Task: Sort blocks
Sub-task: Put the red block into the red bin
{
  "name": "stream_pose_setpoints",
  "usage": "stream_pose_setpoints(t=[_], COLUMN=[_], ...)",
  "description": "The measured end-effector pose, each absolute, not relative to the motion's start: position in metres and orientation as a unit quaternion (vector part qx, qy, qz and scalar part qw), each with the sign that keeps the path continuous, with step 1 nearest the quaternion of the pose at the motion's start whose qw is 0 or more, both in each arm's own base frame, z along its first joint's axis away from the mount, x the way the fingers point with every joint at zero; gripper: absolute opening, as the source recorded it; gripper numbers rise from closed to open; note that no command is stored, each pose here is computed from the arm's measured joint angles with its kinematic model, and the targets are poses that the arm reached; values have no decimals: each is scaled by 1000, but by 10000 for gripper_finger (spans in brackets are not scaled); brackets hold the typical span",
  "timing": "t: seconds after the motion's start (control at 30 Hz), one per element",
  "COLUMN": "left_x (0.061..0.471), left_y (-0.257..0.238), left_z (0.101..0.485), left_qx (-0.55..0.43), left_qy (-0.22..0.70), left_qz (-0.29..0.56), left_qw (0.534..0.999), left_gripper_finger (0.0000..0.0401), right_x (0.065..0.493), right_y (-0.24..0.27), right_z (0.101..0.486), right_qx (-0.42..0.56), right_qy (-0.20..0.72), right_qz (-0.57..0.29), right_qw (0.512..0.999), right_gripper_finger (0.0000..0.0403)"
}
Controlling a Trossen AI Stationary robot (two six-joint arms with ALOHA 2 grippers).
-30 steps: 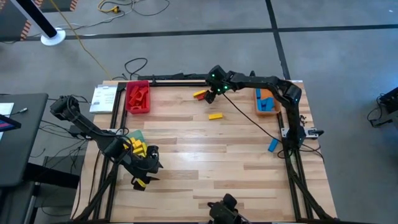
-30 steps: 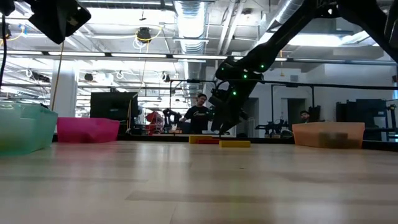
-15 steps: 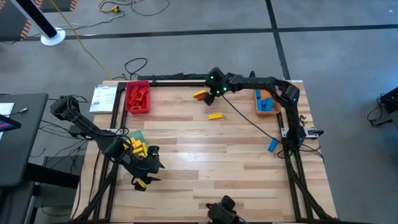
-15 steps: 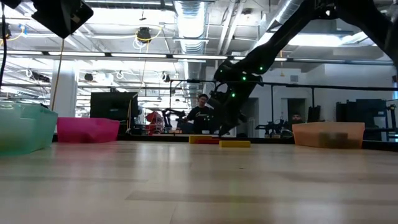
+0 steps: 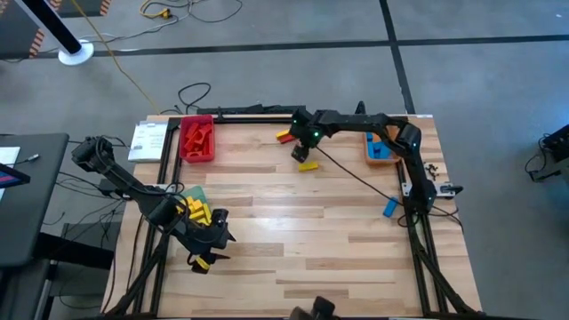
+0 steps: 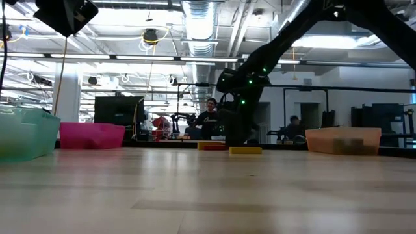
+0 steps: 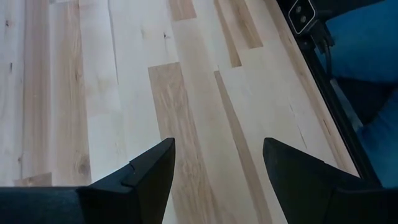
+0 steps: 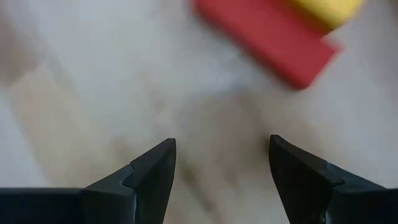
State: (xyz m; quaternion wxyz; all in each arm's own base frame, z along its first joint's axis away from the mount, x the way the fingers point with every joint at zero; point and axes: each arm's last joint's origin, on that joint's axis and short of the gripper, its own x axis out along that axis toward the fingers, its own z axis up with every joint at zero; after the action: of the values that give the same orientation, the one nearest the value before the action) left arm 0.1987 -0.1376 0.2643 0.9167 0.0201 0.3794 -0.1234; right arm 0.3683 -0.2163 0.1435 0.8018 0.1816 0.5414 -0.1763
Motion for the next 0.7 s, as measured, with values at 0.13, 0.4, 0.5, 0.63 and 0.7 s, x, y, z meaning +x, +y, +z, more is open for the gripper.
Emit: stream_pose_setpoints(t=[0.13, 0.4, 0.5, 0.63, 0.7], left_x=[199, 199, 199, 199, 199], left_y=[-138, -137, -137, -137, -137], left_z=[264, 264, 264, 264, 264], left_qx=[21, 17, 15, 16, 19], left_qy=[379, 379, 379, 379, 378], left_qz=[-122, -118, -117, -116, -116], left_qw=[917, 918, 918, 918, 918], left_gripper_finger=[238, 238, 238, 238, 238], right_x=[375, 390, 389, 383, 379], right_y=[-204, -222, -229, -245, -252], right_z=[150, 164, 166, 159, 156], right_qx=[142, 112, 117, 167, 185], right_qy=[568, 480, 462, 443, 441], right_qz=[-158, -193, -196, -189, -190], right_qw=[795, 848, 857, 860, 858], right_gripper_finger=[269, 269, 269, 269, 269])
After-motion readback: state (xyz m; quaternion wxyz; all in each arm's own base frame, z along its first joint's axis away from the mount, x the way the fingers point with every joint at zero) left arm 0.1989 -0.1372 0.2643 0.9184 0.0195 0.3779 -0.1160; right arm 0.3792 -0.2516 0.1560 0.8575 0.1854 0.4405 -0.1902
